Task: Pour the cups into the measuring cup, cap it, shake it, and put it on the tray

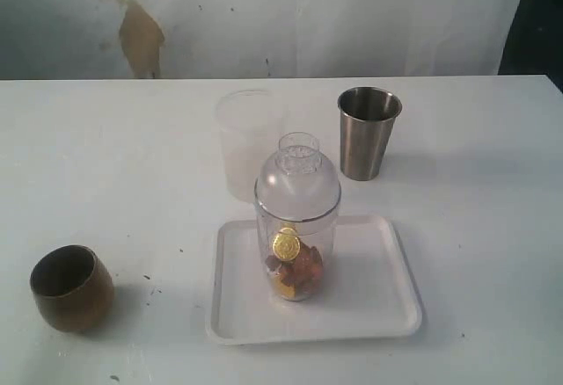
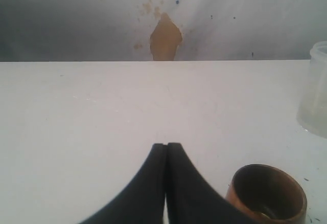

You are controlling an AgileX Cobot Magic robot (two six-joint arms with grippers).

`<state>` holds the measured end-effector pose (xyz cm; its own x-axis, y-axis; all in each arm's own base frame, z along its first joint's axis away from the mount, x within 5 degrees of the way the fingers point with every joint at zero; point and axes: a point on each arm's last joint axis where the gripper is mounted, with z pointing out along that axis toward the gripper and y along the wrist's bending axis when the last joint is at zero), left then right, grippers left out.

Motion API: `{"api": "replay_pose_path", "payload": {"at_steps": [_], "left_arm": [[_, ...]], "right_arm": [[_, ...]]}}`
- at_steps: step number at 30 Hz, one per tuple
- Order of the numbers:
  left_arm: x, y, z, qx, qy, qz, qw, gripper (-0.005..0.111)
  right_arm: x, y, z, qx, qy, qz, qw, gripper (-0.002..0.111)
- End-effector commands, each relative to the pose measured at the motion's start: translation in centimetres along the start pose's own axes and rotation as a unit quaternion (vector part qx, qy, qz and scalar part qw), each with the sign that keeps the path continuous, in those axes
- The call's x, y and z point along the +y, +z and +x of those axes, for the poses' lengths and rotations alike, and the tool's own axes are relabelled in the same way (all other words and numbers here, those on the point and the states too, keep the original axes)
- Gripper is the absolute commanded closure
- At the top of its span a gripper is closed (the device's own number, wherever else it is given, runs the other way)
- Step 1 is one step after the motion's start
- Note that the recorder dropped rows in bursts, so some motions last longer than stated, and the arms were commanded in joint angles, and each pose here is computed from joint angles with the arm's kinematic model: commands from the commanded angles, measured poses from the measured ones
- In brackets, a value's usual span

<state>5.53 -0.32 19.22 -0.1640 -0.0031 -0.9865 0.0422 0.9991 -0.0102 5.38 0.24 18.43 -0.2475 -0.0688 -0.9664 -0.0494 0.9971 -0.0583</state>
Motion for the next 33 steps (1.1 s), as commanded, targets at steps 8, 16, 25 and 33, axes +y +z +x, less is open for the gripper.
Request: {"api": "replay_pose_path", "payload": {"at_steps": [8,16,25,33], "left_arm": [[-0.10,0.02,0.15,-0.002,0.006,0.010,1.000,0.107],[-0.10,0.02,0.15,-0.002,0.006,0.010,1.000,0.107],[-0.10,0.02,0.15,-0.002,0.006,0.010,1.000,0.107],[-0.10,0.02,0.15,-0.002,0.006,0.010,1.000,0.107]], "right_arm": [[-0.01,0.02,0.20,0.001,-0.002,0.002,1.000,0.108],[-0.01,0.02,0.20,0.001,-0.002,0.002,1.000,0.108],[-0.01,0.02,0.20,0.001,-0.002,0.002,1.000,0.108],[-0.01,0.02,0.20,0.001,-0.002,0.002,1.000,0.108]]}}
